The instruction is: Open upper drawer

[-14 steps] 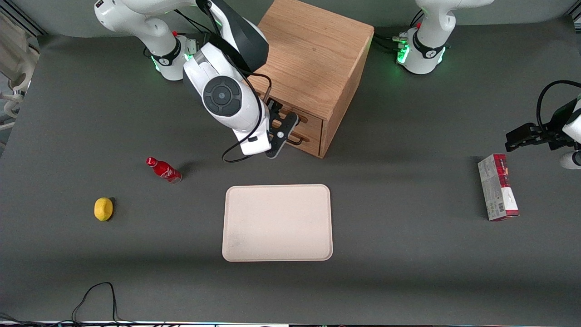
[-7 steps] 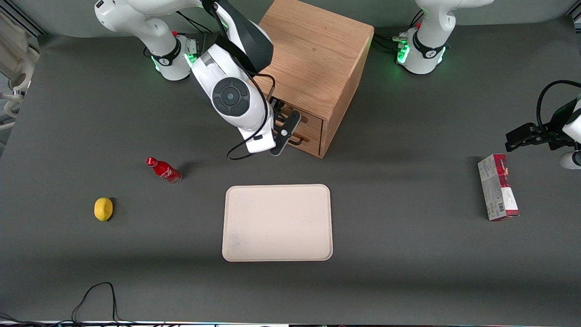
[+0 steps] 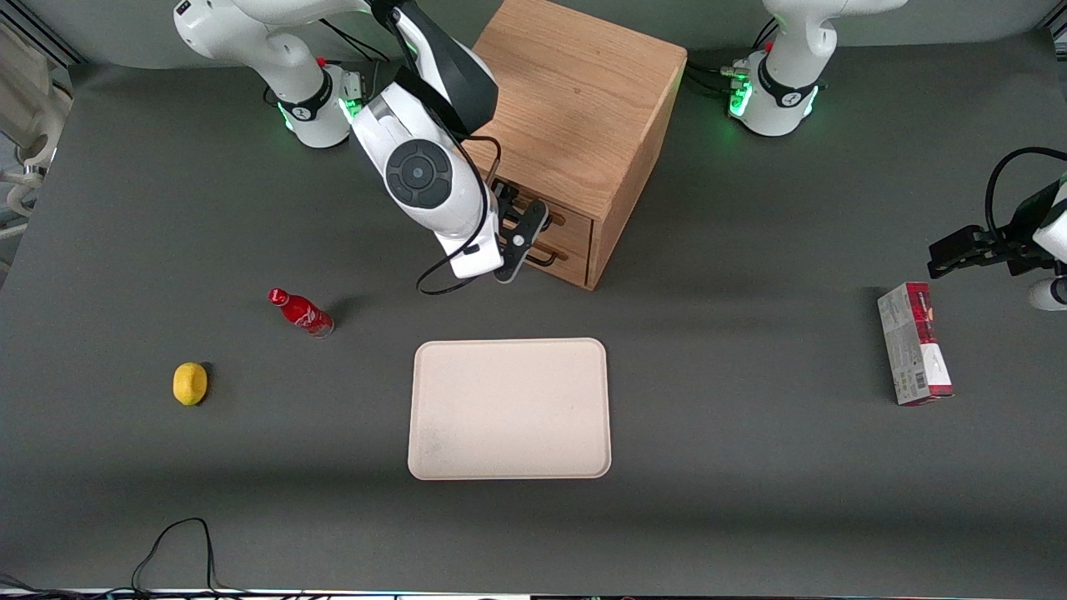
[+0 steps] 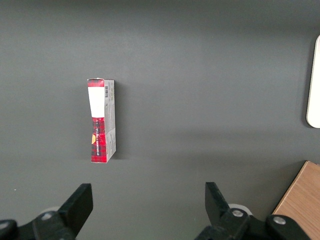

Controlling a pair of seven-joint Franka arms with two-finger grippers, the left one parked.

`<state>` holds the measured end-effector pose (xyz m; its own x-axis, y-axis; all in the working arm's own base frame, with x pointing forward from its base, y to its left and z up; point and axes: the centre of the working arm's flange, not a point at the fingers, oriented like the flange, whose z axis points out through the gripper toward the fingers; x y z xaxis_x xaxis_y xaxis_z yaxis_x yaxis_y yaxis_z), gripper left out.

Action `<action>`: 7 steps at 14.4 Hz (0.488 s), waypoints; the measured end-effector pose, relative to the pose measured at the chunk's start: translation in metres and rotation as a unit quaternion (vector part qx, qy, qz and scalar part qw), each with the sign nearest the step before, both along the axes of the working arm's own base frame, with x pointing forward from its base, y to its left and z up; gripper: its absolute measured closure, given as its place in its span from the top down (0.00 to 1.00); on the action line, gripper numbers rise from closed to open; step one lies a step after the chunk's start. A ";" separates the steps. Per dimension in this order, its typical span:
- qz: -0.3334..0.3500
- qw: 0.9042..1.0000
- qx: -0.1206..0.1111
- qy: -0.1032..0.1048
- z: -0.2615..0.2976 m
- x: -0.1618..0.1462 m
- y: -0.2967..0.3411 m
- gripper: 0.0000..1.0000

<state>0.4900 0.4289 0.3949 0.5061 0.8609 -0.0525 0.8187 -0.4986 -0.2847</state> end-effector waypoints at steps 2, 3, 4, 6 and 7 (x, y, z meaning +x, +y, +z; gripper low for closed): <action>0.008 1.000 0.004 -0.003 -0.002 0.000 -0.001 1.00; 0.010 1.000 0.004 -0.004 -0.002 0.000 -0.002 1.00; 0.012 1.000 0.005 -0.005 -0.002 0.000 -0.003 1.00; 0.017 1.000 0.008 -0.007 -0.002 0.001 -0.003 1.00; 0.018 1.000 0.008 -0.008 -0.002 0.001 -0.003 1.00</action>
